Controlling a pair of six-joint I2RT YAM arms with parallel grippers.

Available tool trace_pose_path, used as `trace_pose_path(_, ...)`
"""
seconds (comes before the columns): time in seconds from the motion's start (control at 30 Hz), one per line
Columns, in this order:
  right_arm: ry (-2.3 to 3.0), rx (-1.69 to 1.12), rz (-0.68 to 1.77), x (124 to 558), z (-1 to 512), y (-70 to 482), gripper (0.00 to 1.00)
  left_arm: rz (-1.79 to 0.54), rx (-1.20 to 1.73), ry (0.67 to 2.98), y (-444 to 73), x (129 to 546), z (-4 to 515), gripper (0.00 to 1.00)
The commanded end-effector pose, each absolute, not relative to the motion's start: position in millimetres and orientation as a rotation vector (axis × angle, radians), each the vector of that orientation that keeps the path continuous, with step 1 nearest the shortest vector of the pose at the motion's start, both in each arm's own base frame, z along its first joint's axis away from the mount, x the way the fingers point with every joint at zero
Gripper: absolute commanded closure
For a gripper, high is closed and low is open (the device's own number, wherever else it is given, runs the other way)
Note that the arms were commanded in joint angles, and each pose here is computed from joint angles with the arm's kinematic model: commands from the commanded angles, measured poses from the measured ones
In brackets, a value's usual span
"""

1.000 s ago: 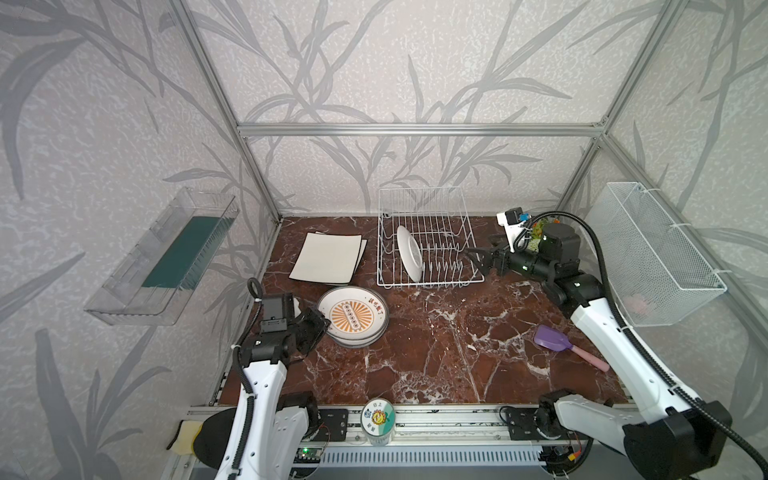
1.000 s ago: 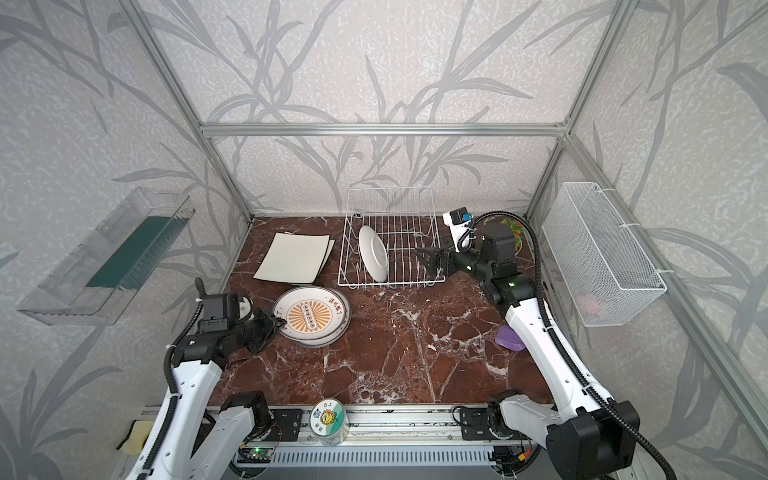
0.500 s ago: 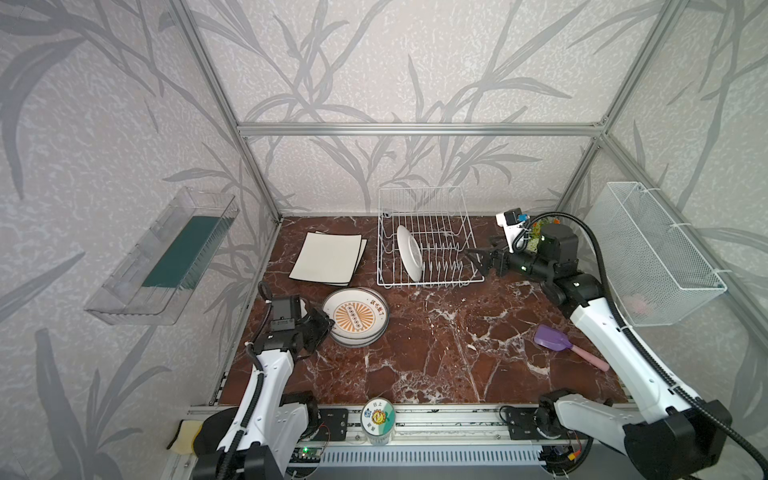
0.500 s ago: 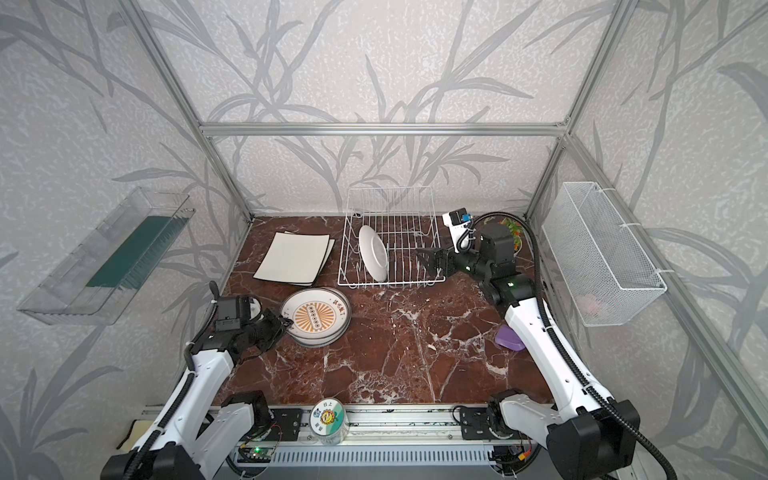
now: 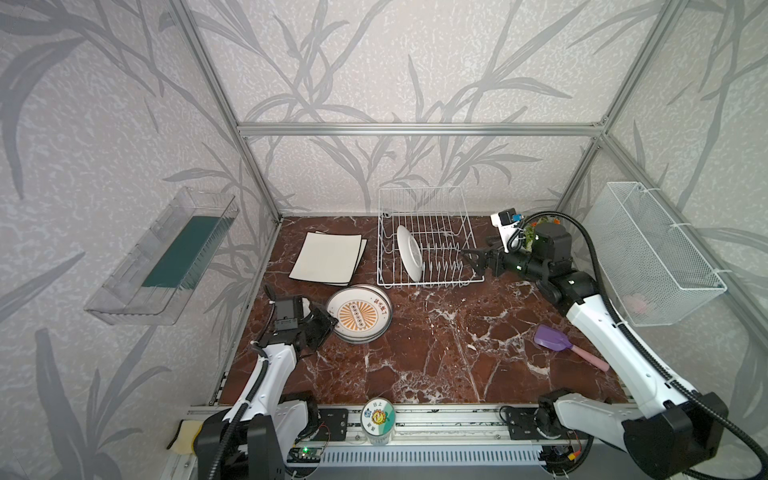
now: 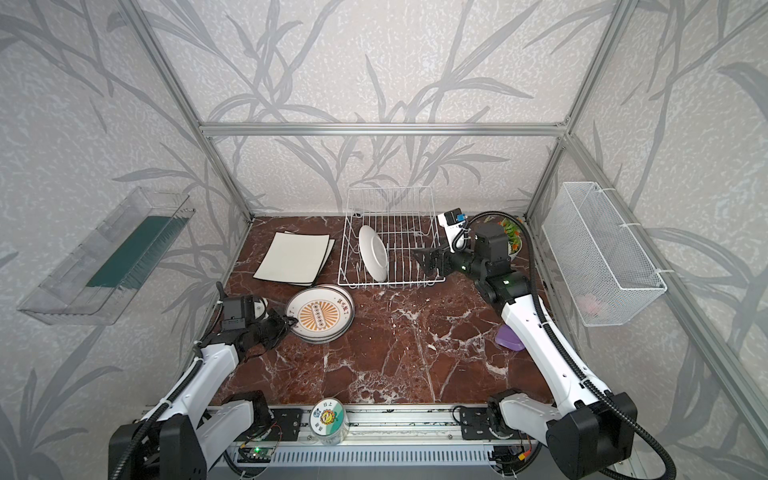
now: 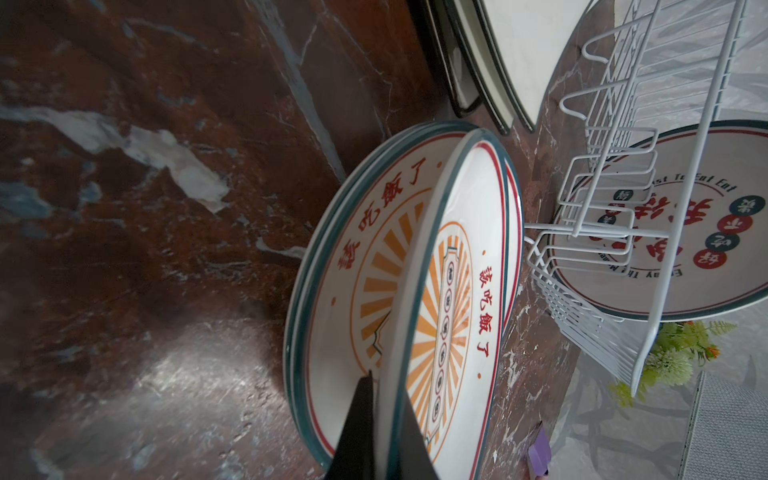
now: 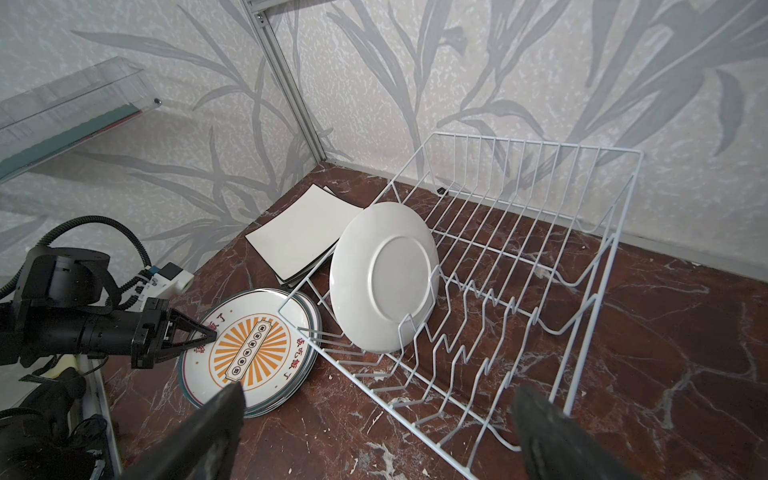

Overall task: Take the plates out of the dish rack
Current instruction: 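Lower the printed plate onto the table stack and open the left gripper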

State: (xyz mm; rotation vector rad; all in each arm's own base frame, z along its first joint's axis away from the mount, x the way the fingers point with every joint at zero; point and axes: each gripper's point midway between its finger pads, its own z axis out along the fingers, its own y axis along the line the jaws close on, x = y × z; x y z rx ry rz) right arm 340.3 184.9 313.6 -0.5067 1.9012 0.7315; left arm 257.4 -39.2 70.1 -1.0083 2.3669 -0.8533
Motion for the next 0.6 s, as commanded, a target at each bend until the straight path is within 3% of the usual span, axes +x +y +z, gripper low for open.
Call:
trace_pose_path(0.0,1.867,-0.518,0.724,340.5,329.6,187.4,0.01,-0.872,-1.003,2.353,-39.5,259.1,69.7,0.95)
trace_pose_path(0.17,1.868,-0.519,0.723,337.8,328.5,187.9,0.01,-0.851,-1.017,2.362,-38.0,254.3,66.3,0.7)
trace_pose_path(0.57,1.873,-0.524,0.73,337.4,326.9,190.7,0.01,-0.837,-1.065,2.386,-36.3,251.4,61.6,0.31)
